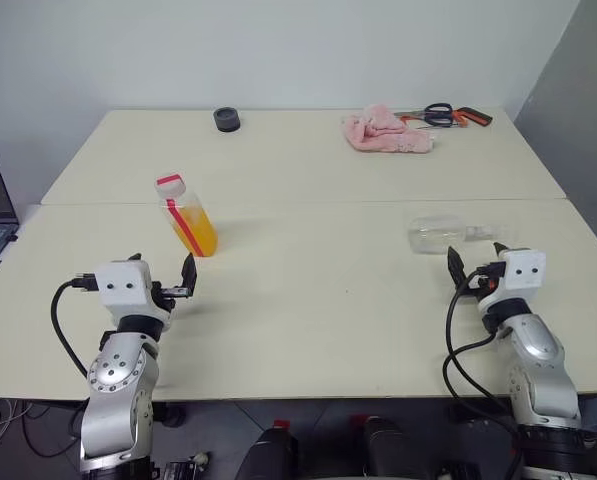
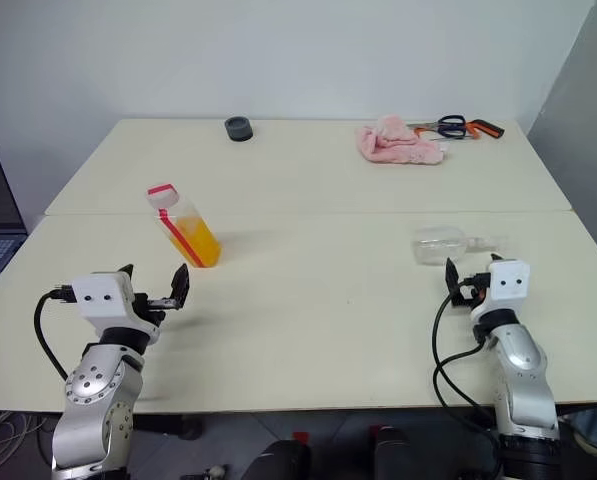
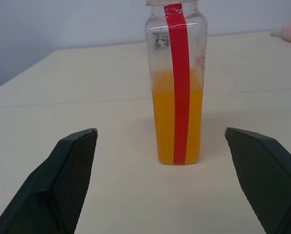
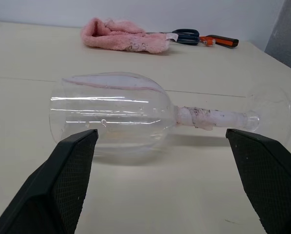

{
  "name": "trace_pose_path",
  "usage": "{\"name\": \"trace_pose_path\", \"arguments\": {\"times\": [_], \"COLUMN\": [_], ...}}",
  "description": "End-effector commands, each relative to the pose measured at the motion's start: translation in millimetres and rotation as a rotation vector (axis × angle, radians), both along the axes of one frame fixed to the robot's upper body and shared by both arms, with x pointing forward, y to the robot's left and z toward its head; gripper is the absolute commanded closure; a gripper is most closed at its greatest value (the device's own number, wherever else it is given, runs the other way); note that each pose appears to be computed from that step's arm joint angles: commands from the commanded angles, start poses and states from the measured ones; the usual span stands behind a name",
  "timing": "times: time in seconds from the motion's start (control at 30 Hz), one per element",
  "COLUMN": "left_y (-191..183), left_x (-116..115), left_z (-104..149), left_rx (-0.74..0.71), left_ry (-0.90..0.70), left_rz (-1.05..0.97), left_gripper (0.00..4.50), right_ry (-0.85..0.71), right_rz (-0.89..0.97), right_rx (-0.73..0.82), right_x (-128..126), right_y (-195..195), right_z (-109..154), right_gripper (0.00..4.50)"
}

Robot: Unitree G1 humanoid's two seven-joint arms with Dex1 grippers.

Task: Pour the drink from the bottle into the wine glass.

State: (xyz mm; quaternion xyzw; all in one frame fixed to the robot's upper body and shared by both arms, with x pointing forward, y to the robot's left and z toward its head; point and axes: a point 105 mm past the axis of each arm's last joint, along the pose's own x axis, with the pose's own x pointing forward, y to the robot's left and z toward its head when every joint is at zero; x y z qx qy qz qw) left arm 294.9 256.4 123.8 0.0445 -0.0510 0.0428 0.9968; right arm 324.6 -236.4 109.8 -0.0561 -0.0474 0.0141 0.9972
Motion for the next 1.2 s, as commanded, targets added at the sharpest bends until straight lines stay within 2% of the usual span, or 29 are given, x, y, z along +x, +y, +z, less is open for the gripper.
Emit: {"name": "trace_pose_path", "arguments": {"times": [0.03,0.47,1.0,1.07,1.2], "left_y": [-2,-9,-9,-6,-2], "left_x": [-2,-1,0,-1,0], "left_z": [19,14,14,13,7], "left_rx": [0.032,0.058,0.055,0.062,0.038], "left_ry": [-0.067,-0.037,-0.037,-0.034,0.001], "left_rz": [-0.011,-0.044,-0.040,-0.032,-0.019], "left_gripper": [0.02,0.02,0.02,0.02,0.02], "right_ry": [-0.064,-0.034,-0.043,-0.052,-0.039], "right_rz": [-0.009,-0.026,0.014,0.081,0.379], "right_rx": [-0.010,-0.030,-0.063,-0.076,-0.072], "right_x": [-1,-7,-7,-7,-13], "right_y": [-6,-14,-4,7,55], "right_z": [16,7,12,17,29], "right_gripper": [0.00,0.00,0.00,0.00,0.00]}}
